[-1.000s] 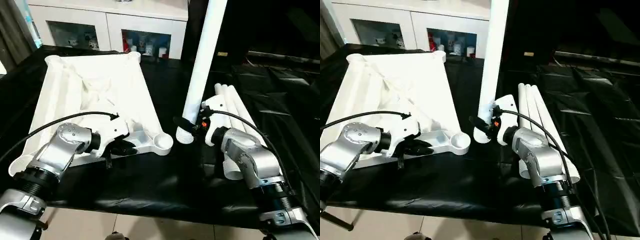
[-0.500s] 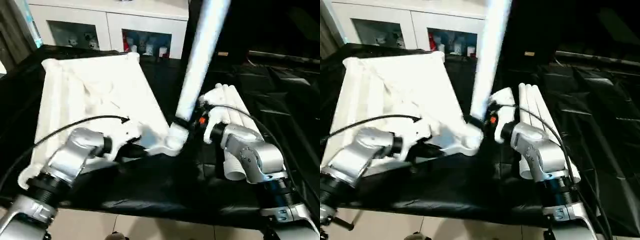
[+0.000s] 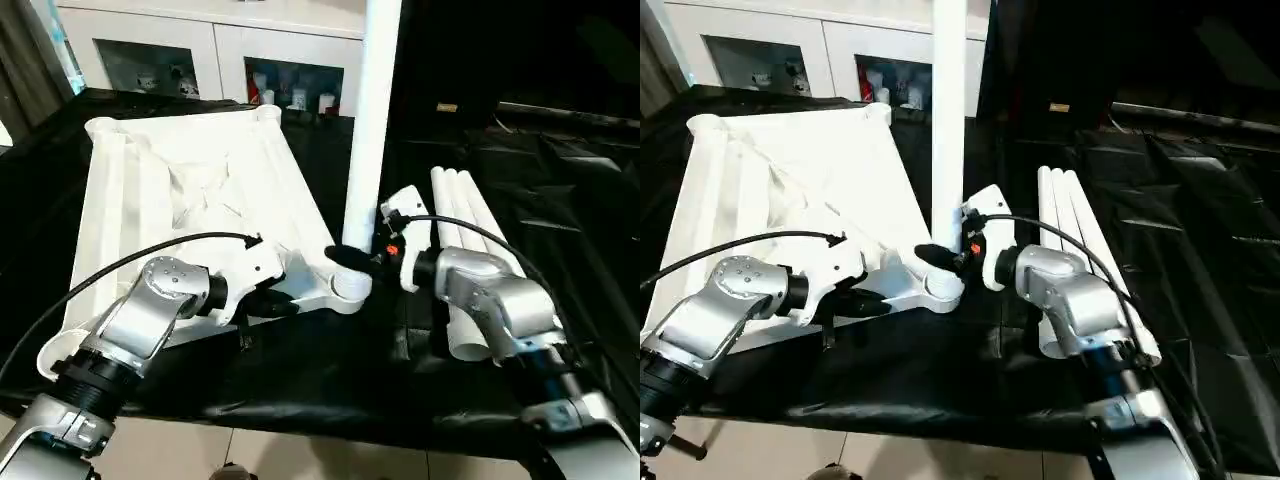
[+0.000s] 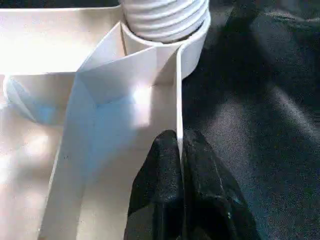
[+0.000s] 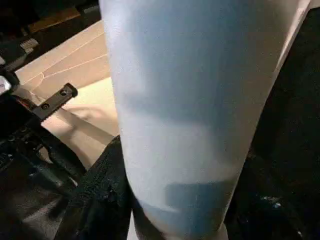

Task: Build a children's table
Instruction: Insert table leg to table base

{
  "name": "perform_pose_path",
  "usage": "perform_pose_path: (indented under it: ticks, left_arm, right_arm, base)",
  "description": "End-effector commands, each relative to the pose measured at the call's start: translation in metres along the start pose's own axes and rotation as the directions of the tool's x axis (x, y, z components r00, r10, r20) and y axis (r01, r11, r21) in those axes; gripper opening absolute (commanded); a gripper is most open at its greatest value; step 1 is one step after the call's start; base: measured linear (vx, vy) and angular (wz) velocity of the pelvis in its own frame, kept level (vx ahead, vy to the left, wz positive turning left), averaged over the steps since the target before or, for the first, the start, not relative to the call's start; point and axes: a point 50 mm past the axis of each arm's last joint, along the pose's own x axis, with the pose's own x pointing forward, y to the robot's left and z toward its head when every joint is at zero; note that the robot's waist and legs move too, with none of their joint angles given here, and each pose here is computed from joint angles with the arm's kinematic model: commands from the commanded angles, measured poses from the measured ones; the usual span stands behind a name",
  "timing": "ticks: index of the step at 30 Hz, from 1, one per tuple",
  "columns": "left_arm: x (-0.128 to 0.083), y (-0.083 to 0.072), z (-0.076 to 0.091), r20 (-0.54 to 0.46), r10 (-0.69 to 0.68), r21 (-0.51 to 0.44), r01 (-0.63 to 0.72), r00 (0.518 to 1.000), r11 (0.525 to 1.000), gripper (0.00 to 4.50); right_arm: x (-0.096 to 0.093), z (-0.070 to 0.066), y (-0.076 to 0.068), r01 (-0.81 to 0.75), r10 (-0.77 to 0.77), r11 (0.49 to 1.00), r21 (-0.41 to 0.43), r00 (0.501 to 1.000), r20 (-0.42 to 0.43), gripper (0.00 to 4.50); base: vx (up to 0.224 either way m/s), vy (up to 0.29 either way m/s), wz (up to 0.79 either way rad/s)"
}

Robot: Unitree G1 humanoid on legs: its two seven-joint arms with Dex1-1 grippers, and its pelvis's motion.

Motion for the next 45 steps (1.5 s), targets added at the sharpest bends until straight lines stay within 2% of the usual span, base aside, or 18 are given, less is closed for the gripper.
perform_pose_path:
  ticks: [1,8,15,20,26,31,38,42,45]
  left_arm:
    - [-0.002,-0.002,0.016,0.064,-0.011,0.051,0.007,0.998,0.999,0.0]
    - [-0.001,0.0,0.015,0.061,-0.002,0.042,-0.001,0.998,0.999,0.0]
    - [-0.002,0.0,0.014,0.06,-0.001,0.037,-0.001,0.998,0.999,0.0]
    - [-0.003,0.003,0.014,0.061,0.01,0.031,-0.012,0.998,0.999,0.0]
    - [-0.004,0.006,0.014,0.059,0.025,0.032,-0.027,0.998,0.999,0.0]
    - [-0.005,0.009,0.015,0.063,0.04,0.032,-0.042,0.997,0.999,0.0]
    - [-0.005,0.014,0.016,0.067,0.073,0.027,-0.075,0.995,0.997,0.0]
    - [-0.004,0.015,0.016,0.065,0.075,0.025,-0.077,0.995,0.997,0.0]
    - [-0.003,0.015,0.016,0.062,0.076,0.028,-0.078,0.995,0.997,0.0]
  right_arm:
    - [-0.002,0.002,-0.006,0.027,-0.027,1.0,-0.012,1.0,-0.001,1.91]
    - [0.0,-0.006,-0.004,-0.014,0.015,1.0,0.013,0.999,-0.029,1.91]
    - [-0.004,-0.018,-0.01,0.017,-0.017,0.997,0.075,1.0,-0.002,1.91]
    - [-0.013,-0.036,-0.016,0.065,-0.074,0.984,0.164,0.996,0.046,1.91]
    - [-0.016,-0.049,-0.016,0.079,-0.094,0.977,0.197,0.993,0.07,1.91]
    - [-0.017,-0.063,-0.013,0.109,-0.132,0.973,0.202,0.986,0.101,1.91]
    - [-0.016,-0.073,-0.006,0.119,-0.146,0.974,0.195,0.981,0.13,1.91]
    - [-0.014,-0.079,-0.001,0.102,-0.121,0.98,0.169,0.987,0.105,1.91]
    - [-0.012,-0.079,0.005,0.047,-0.052,0.994,0.1,0.997,0.049,1.91]
  base:
    - [0.0,0.0,0.0]
    - [0.0,0.0,0.0]
    - [0.0,0.0,0.0]
    - [0.0,0.0,0.0]
    - [0.0,0.0,0.0]
    - [0.0,0.0,0.0]
    - [0.0,0.0,0.0]
    - [0.0,0.0,0.0]
    - [0.0,0.0,0.0]
